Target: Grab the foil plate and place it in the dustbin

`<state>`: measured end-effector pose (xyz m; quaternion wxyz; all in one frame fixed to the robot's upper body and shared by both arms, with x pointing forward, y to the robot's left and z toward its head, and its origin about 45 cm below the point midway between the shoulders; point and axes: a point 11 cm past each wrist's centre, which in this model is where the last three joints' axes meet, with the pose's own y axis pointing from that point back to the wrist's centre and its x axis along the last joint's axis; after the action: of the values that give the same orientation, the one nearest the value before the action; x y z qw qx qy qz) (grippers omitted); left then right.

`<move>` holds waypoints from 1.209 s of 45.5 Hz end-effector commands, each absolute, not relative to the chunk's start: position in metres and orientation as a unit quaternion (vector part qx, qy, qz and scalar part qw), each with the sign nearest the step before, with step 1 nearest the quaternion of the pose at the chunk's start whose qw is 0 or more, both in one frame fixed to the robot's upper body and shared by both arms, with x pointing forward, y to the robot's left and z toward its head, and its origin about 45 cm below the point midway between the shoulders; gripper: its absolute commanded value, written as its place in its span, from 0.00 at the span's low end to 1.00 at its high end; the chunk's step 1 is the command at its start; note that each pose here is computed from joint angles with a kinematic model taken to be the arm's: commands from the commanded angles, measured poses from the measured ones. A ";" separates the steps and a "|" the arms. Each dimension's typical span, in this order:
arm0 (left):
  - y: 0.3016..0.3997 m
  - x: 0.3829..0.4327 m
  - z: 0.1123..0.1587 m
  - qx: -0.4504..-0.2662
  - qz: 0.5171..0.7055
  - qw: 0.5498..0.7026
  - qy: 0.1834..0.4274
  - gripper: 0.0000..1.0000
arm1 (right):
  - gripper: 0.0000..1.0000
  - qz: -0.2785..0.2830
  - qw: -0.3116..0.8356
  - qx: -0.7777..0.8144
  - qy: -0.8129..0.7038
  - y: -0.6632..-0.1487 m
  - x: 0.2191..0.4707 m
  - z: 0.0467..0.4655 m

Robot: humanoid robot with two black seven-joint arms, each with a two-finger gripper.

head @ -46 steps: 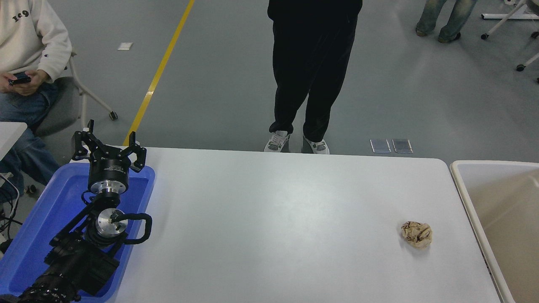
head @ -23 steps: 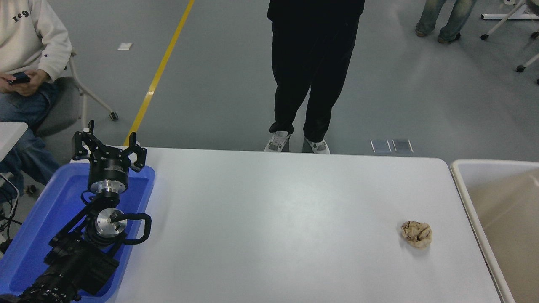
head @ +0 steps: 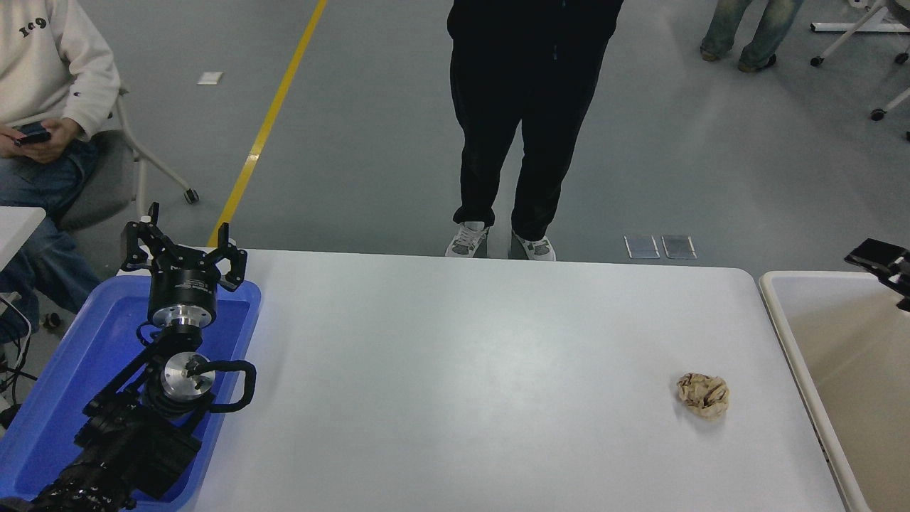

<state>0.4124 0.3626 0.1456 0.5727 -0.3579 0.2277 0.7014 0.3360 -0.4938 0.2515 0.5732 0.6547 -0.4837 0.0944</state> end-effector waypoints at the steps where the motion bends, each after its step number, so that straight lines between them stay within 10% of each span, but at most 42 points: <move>1: 0.3626 0.4124 0.1456 -0.358 0.701 0.573 0.228 0.99 | 1.00 0.153 0.600 0.676 -0.400 -0.453 0.342 0.275; 23: 0.3626 0.4124 0.1456 -0.358 0.701 0.573 0.228 0.99 | 1.00 0.225 0.633 0.704 -0.230 -0.362 0.353 0.327; 55: 0.3626 0.4124 0.1456 -0.358 0.701 0.573 0.228 0.99 | 1.00 0.178 0.639 0.745 -0.077 -0.262 0.335 0.393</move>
<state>0.4124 0.3626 0.1456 0.5727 -0.3579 0.2277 0.7014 0.3403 -0.3006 0.3785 0.6360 0.7348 -0.1168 0.2048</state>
